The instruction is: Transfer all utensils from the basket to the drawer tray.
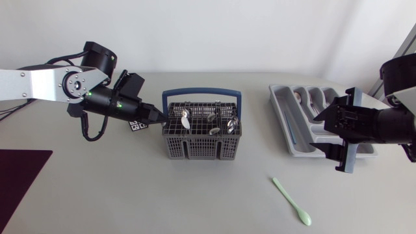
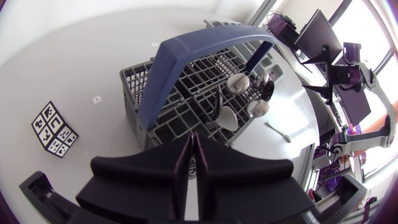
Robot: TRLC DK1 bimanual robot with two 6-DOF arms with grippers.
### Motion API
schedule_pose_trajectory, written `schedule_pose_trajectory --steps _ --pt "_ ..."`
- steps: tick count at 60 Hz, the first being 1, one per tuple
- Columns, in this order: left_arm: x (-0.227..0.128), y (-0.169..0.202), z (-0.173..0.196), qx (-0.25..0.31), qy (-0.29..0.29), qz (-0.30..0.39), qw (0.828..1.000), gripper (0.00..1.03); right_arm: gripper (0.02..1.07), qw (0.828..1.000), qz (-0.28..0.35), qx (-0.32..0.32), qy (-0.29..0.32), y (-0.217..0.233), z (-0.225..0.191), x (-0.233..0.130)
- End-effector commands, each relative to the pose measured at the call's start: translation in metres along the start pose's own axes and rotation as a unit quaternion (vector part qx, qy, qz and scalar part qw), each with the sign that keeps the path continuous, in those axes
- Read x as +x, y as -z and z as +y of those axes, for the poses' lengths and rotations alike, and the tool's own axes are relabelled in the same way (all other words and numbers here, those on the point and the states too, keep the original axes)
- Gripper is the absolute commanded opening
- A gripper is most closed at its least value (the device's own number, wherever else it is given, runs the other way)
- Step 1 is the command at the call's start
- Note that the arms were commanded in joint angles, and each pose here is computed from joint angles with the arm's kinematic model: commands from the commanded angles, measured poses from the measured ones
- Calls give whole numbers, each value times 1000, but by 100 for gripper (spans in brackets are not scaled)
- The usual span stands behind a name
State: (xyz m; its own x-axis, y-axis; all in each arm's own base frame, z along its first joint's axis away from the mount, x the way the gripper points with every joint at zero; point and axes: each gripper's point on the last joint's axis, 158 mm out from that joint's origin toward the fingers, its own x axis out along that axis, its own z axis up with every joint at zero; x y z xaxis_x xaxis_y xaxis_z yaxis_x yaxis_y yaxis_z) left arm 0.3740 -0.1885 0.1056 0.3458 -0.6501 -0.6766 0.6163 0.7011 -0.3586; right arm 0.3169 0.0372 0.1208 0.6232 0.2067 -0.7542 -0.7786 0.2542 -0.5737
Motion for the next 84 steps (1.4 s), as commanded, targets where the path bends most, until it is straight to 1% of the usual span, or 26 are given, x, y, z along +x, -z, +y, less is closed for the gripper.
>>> schedule_pose_trajectory --steps 1,5,17,22,30,43,55,58,60,66,77,84 --pt "-8 -13 4 -21 7 -14 1000 4 82 1000 -3 11 -16 -9 16 2" --pt "-14 -17 5 -34 16 -20 999 4 86 1000 -8 13 -19 -19 20 1" --pt "-38 -33 -1 -68 57 -55 994 4 86 1000 -22 -3 -21 -48 31 -1" --pt "-49 -41 -5 -72 60 -70 993 4 86 1000 -22 -8 -22 -53 33 -1" --pt "-72 -56 -18 -53 55 -98 992 4 86 999 -25 -6 -27 -61 36 -5" --pt "-115 -77 -58 -15 55 -134 989 4 86 999 -35 -2 -35 -73 41 -10" --pt "-138 -76 -96 23 53 -146 988 4 86 997 -58 28 -48 -96 39 -24" --pt "-138 -73 -107 41 56 -144 987 4 87 995 -67 39 -57 -102 40 -29" --pt "-136 -69 -114 56 56 -140 987 4 89 994 -73 47 -63 -106 40 -32" --pt "-126 -57 -130 90 62 -124 986 4 89 991 -87 68 -79 -117 43 -40" --pt "-97 -29 -158 136 99 -80 983 4 89 984 -122 77 -102 -143 61 -44" --pt "-85 -19 -180 175 120 -72 975 4 89 980 -136 70 -125 -159 80 -41"
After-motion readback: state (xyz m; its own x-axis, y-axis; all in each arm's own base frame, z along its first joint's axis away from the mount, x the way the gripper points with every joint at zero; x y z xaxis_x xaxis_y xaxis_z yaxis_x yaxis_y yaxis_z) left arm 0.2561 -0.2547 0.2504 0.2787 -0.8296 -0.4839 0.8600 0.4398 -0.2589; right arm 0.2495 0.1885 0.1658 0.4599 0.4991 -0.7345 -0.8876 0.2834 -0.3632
